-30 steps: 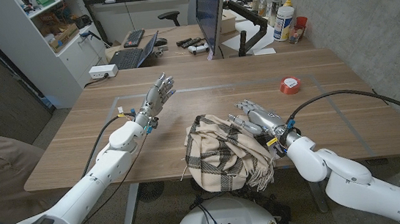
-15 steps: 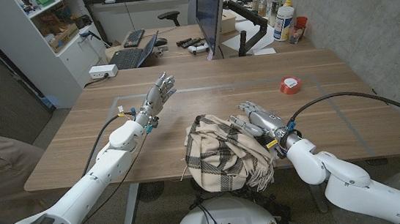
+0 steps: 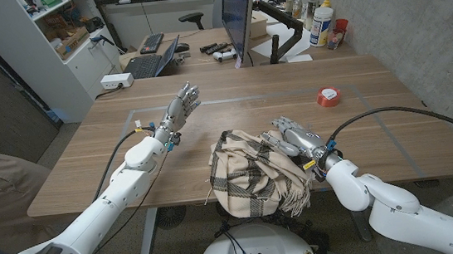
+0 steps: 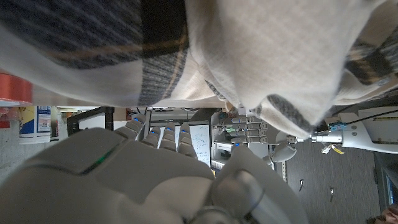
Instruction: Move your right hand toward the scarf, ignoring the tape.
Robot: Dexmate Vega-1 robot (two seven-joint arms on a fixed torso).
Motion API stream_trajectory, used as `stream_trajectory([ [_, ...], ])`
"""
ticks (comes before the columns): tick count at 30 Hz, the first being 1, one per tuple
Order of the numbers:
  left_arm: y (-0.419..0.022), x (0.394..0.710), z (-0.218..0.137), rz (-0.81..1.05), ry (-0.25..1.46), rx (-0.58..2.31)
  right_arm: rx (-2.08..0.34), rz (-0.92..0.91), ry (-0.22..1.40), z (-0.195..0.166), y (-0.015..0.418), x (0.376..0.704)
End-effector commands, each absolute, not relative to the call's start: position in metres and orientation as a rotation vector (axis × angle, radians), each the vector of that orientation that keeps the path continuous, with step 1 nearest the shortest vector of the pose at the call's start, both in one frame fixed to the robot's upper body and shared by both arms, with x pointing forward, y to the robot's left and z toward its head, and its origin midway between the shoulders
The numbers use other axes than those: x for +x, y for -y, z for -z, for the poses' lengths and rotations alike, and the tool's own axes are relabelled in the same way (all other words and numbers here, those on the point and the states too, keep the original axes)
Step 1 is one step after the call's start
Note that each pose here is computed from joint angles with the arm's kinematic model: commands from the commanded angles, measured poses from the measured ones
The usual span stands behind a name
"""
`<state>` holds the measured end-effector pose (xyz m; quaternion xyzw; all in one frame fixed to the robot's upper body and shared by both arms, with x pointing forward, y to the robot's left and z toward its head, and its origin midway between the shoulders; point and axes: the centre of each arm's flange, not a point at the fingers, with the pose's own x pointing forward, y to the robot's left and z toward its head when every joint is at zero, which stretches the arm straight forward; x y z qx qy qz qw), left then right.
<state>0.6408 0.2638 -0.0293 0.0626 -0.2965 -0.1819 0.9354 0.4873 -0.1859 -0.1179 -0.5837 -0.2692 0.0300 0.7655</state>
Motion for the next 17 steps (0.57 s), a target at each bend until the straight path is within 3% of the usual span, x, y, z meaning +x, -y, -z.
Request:
stream_trajectory([
  [1,-0.259,0.644,0.03,0.377,0.603,0.121,-1.268,-0.066,0.572,0.119,0.19,0.49],
  [17,-0.253,0.647,0.029,0.375,0.631,0.097,-1.316,-0.032,0.581,0.112,0.197,0.48],
])
